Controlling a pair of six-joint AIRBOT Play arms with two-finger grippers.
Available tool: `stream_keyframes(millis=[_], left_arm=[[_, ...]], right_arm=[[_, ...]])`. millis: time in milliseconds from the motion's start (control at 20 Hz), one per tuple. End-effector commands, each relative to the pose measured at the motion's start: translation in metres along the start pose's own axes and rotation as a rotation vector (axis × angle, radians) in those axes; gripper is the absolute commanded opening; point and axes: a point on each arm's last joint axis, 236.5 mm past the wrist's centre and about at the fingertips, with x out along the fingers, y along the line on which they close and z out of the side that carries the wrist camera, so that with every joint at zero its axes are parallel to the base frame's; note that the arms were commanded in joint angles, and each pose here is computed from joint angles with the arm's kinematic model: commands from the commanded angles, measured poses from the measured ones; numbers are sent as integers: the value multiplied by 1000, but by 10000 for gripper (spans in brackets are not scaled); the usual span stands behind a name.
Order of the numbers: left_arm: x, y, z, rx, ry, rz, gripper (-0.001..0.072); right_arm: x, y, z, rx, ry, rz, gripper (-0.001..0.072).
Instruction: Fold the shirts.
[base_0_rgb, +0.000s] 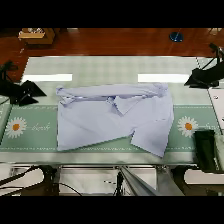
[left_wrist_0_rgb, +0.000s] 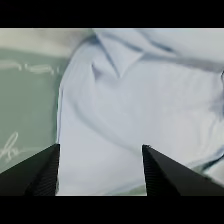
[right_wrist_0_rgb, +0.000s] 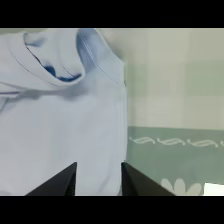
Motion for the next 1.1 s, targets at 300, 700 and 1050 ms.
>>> stream_keyframes(millis=[300, 700, 1050], left_arm=[[66, 35, -187, -108, 426, -23, 610], [76, 63, -193, -98, 421, 76, 609], [120, 47, -181, -200, 340, -38, 610]], right_arm=[[37, 13, -47, 59, 98, 207, 527], [39, 12, -49, 63, 101, 206, 523], [38, 13, -50, 63, 109, 210, 520]])
